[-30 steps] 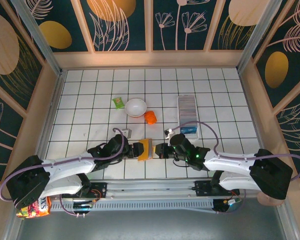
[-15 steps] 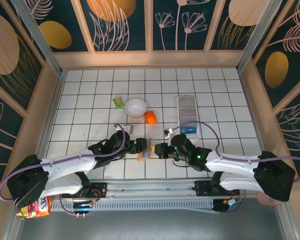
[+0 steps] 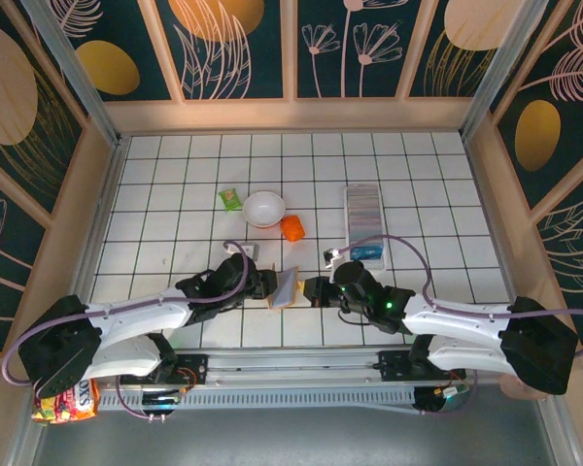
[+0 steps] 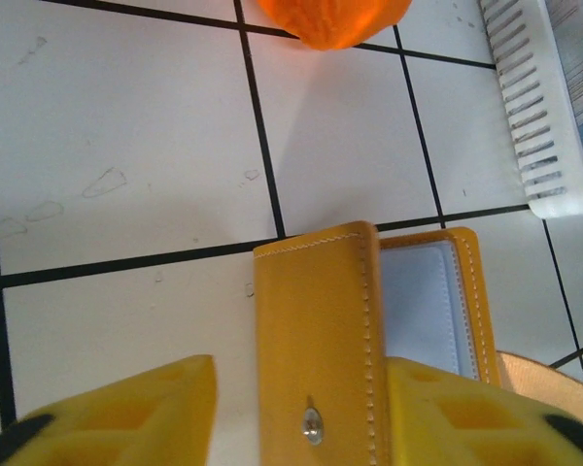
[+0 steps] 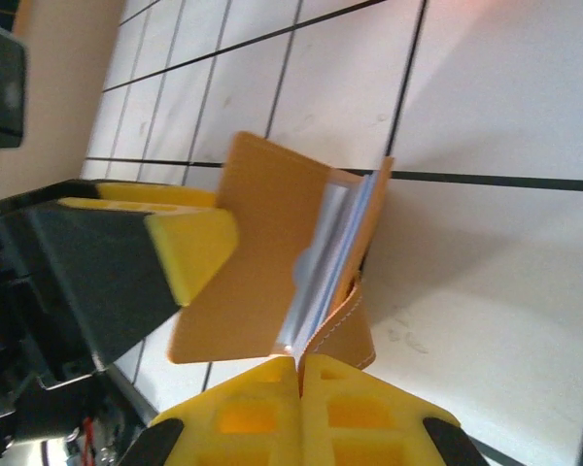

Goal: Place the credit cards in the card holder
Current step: Open the card holder at the bottom-center of the table.

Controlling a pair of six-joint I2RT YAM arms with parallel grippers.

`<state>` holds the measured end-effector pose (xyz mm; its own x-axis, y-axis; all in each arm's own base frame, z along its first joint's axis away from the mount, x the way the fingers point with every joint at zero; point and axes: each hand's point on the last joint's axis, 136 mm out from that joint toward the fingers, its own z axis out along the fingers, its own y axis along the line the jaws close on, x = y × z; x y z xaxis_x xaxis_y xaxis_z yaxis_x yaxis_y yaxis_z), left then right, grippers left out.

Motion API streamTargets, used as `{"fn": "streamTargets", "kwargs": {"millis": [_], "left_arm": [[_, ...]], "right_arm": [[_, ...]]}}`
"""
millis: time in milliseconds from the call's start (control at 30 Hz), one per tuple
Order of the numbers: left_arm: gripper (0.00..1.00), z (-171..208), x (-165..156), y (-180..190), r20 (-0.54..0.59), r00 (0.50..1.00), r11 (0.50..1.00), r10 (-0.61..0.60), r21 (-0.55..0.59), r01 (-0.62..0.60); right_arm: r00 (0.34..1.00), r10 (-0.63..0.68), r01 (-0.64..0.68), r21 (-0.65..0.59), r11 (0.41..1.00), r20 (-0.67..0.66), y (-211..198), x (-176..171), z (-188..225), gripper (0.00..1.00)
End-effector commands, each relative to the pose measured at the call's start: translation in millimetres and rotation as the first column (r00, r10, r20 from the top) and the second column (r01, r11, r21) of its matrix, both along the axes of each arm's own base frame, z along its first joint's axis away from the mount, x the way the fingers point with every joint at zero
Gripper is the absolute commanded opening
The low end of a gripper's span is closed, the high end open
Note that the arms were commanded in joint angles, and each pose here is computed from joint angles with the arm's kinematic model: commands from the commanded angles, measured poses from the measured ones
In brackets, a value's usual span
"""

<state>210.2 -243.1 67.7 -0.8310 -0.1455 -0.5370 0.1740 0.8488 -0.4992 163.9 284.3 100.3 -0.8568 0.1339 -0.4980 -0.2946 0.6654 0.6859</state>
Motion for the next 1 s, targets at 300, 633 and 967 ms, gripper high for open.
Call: {"fn": "streamTargets", "kwargs": {"millis": [300,633,967], "left_arm": [[0.23,-25.9,-13.5,20.2,-0.035,0.999,0.999,0.042,0.011,-0.041],[0.21,-36.8,-26.0,16.8,-0.051,0.999,0.997,0.002,-0.076,-0.006],[0.14,-34.2,-34.2,5.7,-0.040,0.996,0.988,-0.075,-0.137,0.069]], "right_arm": [[0.978,-0.209,0.208,-0.220,0.953,0.021,-47.0,29.0,-36.4,0.00],[0.969,-0.246,0.229,-0.300,0.926,-0.018,-64.9,33.9,-61.6,0.00],[0.977,-0.215,0.201,-0.342,0.918,-0.004,-60.7,33.3,-47.1,0.30]]}}
